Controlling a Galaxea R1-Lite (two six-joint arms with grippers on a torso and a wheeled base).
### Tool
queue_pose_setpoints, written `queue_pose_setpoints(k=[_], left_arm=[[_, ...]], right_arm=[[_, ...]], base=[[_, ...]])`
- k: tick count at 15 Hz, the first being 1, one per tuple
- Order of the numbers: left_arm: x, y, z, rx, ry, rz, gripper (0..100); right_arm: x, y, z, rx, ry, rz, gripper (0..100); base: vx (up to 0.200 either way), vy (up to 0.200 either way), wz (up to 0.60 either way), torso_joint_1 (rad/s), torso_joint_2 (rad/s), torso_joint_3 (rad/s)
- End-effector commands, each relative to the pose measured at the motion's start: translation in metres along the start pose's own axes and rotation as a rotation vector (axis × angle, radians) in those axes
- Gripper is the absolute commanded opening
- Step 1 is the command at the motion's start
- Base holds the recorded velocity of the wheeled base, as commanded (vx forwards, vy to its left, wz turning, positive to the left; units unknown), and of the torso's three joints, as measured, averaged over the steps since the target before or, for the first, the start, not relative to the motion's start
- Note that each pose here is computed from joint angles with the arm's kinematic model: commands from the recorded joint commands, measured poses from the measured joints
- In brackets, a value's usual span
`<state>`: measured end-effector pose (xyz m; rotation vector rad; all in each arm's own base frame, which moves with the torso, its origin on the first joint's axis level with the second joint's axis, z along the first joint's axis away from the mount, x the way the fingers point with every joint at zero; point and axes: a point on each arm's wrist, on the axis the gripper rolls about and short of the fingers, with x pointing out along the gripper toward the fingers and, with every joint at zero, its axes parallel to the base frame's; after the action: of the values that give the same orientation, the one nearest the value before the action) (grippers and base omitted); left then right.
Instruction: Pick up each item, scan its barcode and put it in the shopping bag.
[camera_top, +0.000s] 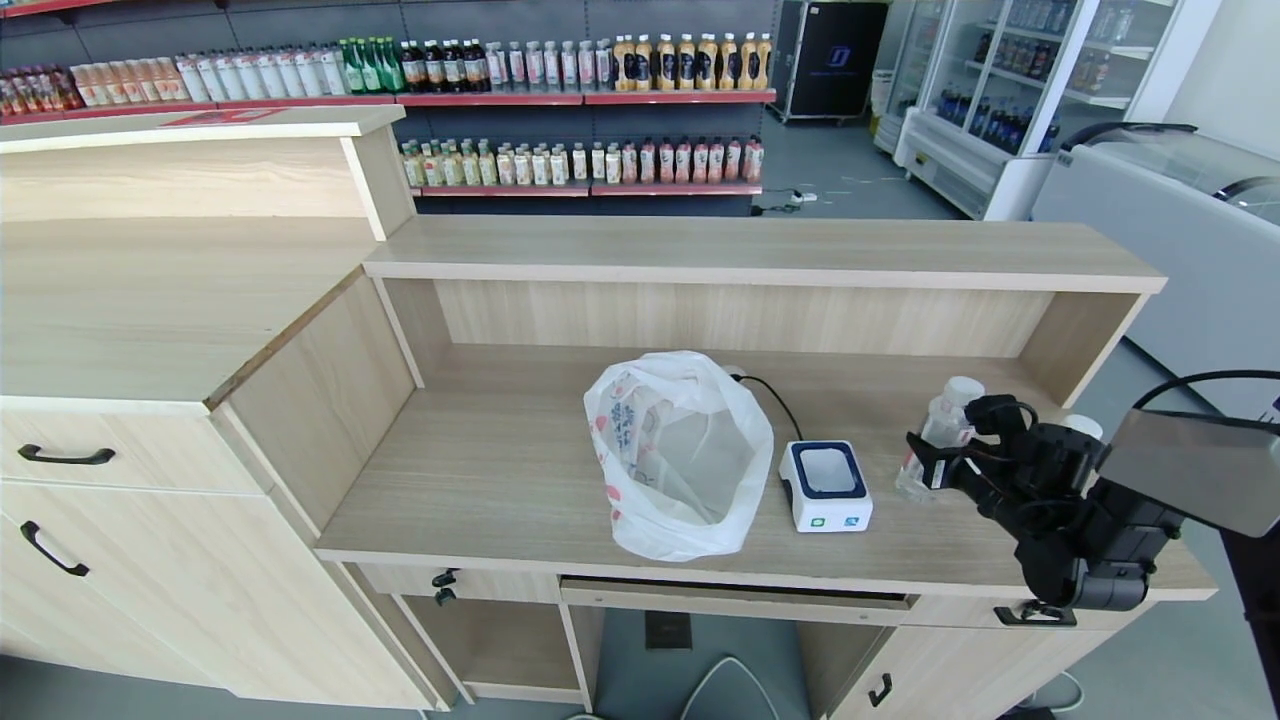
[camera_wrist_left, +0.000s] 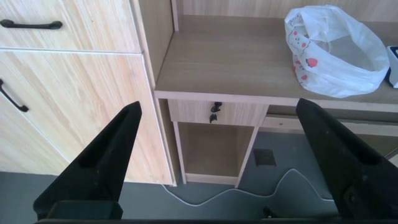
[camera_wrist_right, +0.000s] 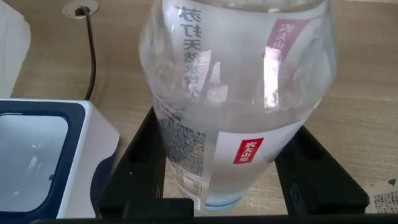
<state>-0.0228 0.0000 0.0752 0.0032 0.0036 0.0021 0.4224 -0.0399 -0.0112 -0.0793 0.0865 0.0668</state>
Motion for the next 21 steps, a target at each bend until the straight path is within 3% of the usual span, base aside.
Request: queue_pose_setpoints(k=[1,4,6,7,8,9,11,13,15,21], left_arm=[[0.0,0.0,0.0,0.0,-0.001,0.001,100],[0.0,0.0,0.0,0.0,-0.001,0.001,100],[0.0,0.0,0.0,0.0,-0.001,0.001,100],[0.0,0.0,0.0,0.0,-0.001,0.001,100],[0.0,0.0,0.0,0.0,-0.001,0.001,100],[0.0,0.0,0.0,0.0,-0.001,0.001,100],[0.0,0.0,0.0,0.0,-0.001,0.001,100],[0.0,0.0,0.0,0.0,-0.001,0.001,100],[0.0,0.0,0.0,0.0,-0.001,0.001,100],[0.0,0.0,0.0,0.0,-0.001,0.001,100]], right_arm=[[-0.001,-0.001,0.011,0.006,-0.027,-0.001,0],[-0.005,0.004,0.038,0.08,-0.046,0.015,0],[-0.022,0.013,0.082,0.205,-0.034,0.071,0],[-0.025,0.015,0.086,0.222,-0.029,0.087,0],[-0.053,0.021,0.13,0.325,-0.016,0.188,0],[-0.063,0.022,0.143,0.347,-0.008,0.217,0],[-0.108,0.033,0.194,0.464,-0.024,0.383,0],[-0.146,0.042,0.22,0.509,-0.014,0.498,0],[-0.184,0.049,0.238,0.504,-0.006,0.614,0],[-0.266,0.073,0.253,0.532,0.072,0.824,0]], base=[[0.0,0.0,0.0,0.0,0.0,0.0],[0.0,0.0,0.0,0.0,0.0,0.0],[0.0,0.0,0.0,0.0,0.0,0.0],[0.0,0.0,0.0,0.0,0.0,0.0],[0.0,0.0,0.0,0.0,0.0,0.0],[0.0,0.0,0.0,0.0,0.0,0.0],[0.0,0.0,0.0,0.0,0.0,0.0],[0.0,0.0,0.0,0.0,0.0,0.0],[0.0,0.0,0.0,0.0,0.0,0.0],[0.0,0.0,0.0,0.0,0.0,0.0]])
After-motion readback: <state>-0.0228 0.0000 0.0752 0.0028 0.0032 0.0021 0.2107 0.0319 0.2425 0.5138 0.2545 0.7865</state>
